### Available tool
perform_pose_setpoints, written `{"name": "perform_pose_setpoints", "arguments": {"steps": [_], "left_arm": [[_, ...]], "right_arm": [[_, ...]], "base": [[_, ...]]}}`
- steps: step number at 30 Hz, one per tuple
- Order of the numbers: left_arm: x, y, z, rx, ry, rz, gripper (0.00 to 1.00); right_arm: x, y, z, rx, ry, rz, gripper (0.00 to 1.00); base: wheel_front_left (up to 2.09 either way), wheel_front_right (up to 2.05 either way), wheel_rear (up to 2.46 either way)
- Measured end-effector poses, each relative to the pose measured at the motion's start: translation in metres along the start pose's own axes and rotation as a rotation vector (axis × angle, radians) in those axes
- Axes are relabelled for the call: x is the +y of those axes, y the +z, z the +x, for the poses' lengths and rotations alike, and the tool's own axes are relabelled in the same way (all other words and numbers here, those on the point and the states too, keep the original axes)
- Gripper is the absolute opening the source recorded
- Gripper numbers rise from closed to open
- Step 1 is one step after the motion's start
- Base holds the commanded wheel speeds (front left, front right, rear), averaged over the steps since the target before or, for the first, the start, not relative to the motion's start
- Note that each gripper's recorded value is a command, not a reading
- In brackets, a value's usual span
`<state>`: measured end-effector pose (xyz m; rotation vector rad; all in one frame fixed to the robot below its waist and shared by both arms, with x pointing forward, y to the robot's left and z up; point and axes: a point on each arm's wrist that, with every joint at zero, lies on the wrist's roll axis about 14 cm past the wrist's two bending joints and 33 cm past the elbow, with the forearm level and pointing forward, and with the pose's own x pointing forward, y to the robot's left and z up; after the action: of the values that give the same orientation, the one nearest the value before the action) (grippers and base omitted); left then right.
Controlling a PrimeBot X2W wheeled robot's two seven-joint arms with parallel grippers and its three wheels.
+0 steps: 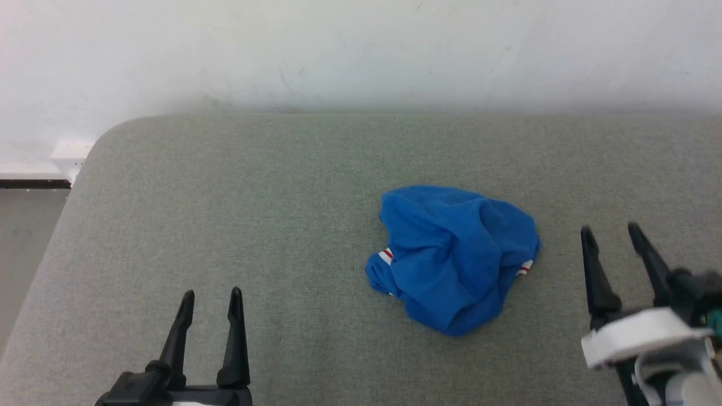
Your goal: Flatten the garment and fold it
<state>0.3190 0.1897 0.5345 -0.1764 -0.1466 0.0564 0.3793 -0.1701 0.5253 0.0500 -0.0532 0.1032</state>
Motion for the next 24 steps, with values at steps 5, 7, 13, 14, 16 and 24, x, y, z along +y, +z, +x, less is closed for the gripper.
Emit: {"name": "perform_pose_setpoints", "arguments": {"steps": [5, 7, 13, 14, 16, 24], "left_arm": [[0.001, -0.005, 0.005, 0.009, -0.005, 0.008, 1.0], [0.0, -0.008, 0.008, 0.014, -0.01, 0.013, 1.0], [0.002, -0.021, 0.015, 0.047, -0.013, 0.011, 1.0], [0.002, -0.023, 0.016, 0.054, -0.016, 0.011, 1.0], [0.003, -0.026, 0.018, 0.062, -0.015, 0.007, 1.0], [0.019, -0.036, 0.02, 0.093, 0.034, 0.013, 1.0]], "right_arm": [[0.007, 0.019, 0.04, 0.033, 0.024, -0.039, 1.0], [0.007, 0.013, 0.052, 0.11, 0.027, -0.047, 1.0], [-0.005, -0.007, 0.083, 0.313, 0.035, -0.112, 1.0], [-0.009, -0.018, 0.084, 0.374, 0.031, -0.115, 1.0], [-0.016, -0.039, 0.083, 0.484, 0.026, -0.14, 1.0], [-0.005, -0.094, 0.076, 0.735, 0.121, -0.208, 1.0]], "base": [[0.0, 0.0, 0.0], [0.0, 0.0, 0.0], [0.0, 0.0, 0.0], [0.0, 0.0, 0.0], [0.0, 0.0, 0.0], [0.0, 0.0, 0.0]]}}
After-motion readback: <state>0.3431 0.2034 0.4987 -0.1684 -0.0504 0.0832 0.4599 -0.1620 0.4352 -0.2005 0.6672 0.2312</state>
